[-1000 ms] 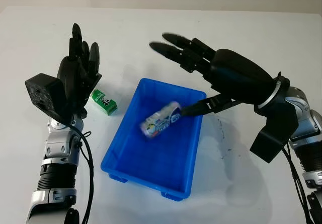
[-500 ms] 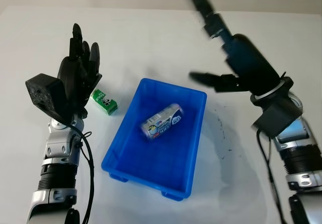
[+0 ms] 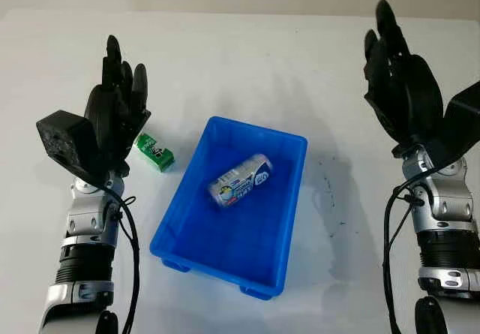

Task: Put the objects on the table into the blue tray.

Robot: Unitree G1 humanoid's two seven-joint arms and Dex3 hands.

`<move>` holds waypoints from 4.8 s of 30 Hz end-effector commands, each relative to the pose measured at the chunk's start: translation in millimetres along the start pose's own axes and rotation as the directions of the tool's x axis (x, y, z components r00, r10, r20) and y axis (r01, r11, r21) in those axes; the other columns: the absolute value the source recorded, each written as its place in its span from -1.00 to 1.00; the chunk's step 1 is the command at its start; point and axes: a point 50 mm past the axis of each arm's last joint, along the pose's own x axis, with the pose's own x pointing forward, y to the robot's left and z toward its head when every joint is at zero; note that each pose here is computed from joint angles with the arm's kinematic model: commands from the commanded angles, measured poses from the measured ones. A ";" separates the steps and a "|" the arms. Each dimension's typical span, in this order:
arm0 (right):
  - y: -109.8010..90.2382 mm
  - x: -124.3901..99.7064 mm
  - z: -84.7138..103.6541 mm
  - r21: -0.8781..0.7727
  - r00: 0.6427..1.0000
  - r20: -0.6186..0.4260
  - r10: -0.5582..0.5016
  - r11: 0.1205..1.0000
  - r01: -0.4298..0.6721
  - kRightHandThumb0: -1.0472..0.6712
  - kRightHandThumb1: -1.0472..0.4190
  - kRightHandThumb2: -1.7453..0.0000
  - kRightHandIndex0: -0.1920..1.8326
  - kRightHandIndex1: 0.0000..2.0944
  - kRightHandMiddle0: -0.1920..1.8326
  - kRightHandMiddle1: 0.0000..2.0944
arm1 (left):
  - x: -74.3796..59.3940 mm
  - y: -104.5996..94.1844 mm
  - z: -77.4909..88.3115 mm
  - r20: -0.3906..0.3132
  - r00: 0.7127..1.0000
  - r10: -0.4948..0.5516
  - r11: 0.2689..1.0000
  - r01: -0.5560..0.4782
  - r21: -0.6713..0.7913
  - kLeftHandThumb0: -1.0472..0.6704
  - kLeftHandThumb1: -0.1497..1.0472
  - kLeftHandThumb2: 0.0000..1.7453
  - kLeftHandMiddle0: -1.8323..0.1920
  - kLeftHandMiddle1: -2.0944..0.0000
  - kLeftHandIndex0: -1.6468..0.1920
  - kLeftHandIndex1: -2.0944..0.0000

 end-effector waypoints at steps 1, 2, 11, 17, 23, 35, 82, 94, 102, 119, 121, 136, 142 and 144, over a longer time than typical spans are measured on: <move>-1.5 -0.8 -0.5 0.006 1.000 0.001 -0.015 1.000 0.015 -0.70 -1.00 0.23 -1.00 -1.00 -1.00 -1.00 | 2.4 2.4 5.0 0.012 1.000 -0.006 1.000 0.006 0.017 -0.59 1.00 -0.33 1.00 1.00 1.00 1.00; -1.4 -1.2 -0.9 0.008 1.000 0.001 -0.014 1.000 0.014 -0.70 -1.00 0.23 -1.00 -1.00 -1.00 -1.00 | 2.6 2.4 5.1 0.013 1.000 -0.005 1.000 0.005 0.015 -0.59 1.00 -0.33 1.00 1.00 1.00 1.00; 1.9 -2.0 -3.0 0.014 1.000 -0.010 0.003 1.000 -0.003 -0.69 -1.00 0.20 -1.00 -1.00 -1.00 -1.00 | 3.9 10.4 15.1 0.030 0.999 -0.013 0.998 0.011 0.067 -0.55 1.00 -0.35 1.00 1.00 1.00 1.00; 5.6 -4.8 -3.0 0.016 1.000 -0.013 0.007 1.000 -0.007 -0.69 -1.00 0.18 -1.00 -1.00 -1.00 -1.00 | 11.4 45.5 60.3 0.090 0.994 -0.056 0.954 0.026 0.299 -0.49 1.00 -0.64 0.96 0.95 0.93 0.96; 10.9 -7.1 -4.6 0.045 1.000 -0.016 0.021 0.999 -0.021 -0.69 -1.00 0.18 -1.00 -1.00 -1.00 -1.00 | 14.3 71.2 108.5 0.012 0.985 -0.170 0.731 0.118 0.671 -0.56 0.93 -0.89 0.90 0.94 0.86 0.93; 19.7 -7.7 -9.0 0.055 0.999 -0.047 0.017 0.998 -0.014 -0.70 -1.00 0.17 -1.00 -1.00 -1.00 -1.00 | 23.9 68.0 125.0 -0.303 0.915 -0.266 -0.045 0.302 0.952 -0.20 0.56 -0.95 0.69 0.93 0.63 0.91; 18.8 -8.5 -7.6 0.049 0.997 -0.063 0.034 0.998 -0.031 -0.65 -1.00 0.20 -1.00 -1.00 -1.00 -1.00 | 0.3 33.9 5.2 -0.427 0.680 -0.596 -0.533 0.063 0.844 0.22 0.89 -0.94 0.38 -0.87 0.51 -0.81; 19.8 -6.4 -6.9 0.053 0.997 -0.062 0.035 0.998 -0.032 -0.64 -1.00 0.21 -1.00 -1.00 -1.00 -1.00 | 0.8 33.4 1.1 -0.304 0.691 -0.655 -0.488 -0.080 0.869 -0.44 1.00 -0.63 -0.61 -1.00 0.06 -1.00; 19.1 -5.2 -7.6 0.053 0.997 -0.060 0.041 0.998 -0.038 -0.63 -1.00 0.21 -1.00 -1.00 -1.00 -1.00 | 5.0 30.5 12.9 -0.235 0.739 -0.631 -0.420 -0.070 0.905 -0.41 1.00 -0.67 -0.38 -1.00 0.29 -1.00; 19.7 -5.9 -8.0 0.072 0.996 -0.067 0.054 0.996 -0.050 -0.62 -1.00 0.22 -1.00 -1.00 -1.00 -1.00 | 0.7 -26.1 153.3 0.444 0.714 -0.542 0.414 -0.233 0.880 -0.32 1.00 -0.75 -0.10 -1.00 0.25 -1.00; 19.8 -5.6 -7.9 0.073 0.996 -0.068 0.056 0.996 -0.051 -0.63 -1.00 0.23 -1.00 -1.00 -1.00 -1.00 | -9.3 -36.3 160.0 0.467 0.680 -0.565 0.451 -0.219 0.865 -0.31 1.00 -0.72 -0.12 -1.00 0.27 -0.96; 23.3 -5.2 -6.3 0.041 0.997 -0.056 0.058 0.998 -0.055 -0.61 -1.00 0.21 -1.00 -1.00 -1.00 -1.00 | -42.9 -91.9 128.1 0.217 0.542 -0.812 0.356 0.166 0.920 -0.42 1.00 -0.86 -0.19 -1.00 -0.09 -0.98; 23.4 -7.3 -6.6 0.039 0.997 -0.059 0.048 0.998 -0.046 -0.60 -1.00 0.22 -1.00 -1.00 -1.00 -1.00 | -41.6 -90.9 113.2 0.047 0.513 -0.857 0.229 0.298 0.927 -0.38 0.94 -0.93 0.26 -0.93 0.53 -0.60; 23.3 -8.2 -6.9 0.037 0.997 -0.060 0.046 0.998 -0.043 -0.60 -1.00 0.22 -1.00 -1.00 -1.00 -1.00 | -41.1 -90.4 112.1 0.024 0.501 -0.865 0.204 0.307 0.929 -0.38 0.97 -0.93 0.36 -0.52 0.54 -0.28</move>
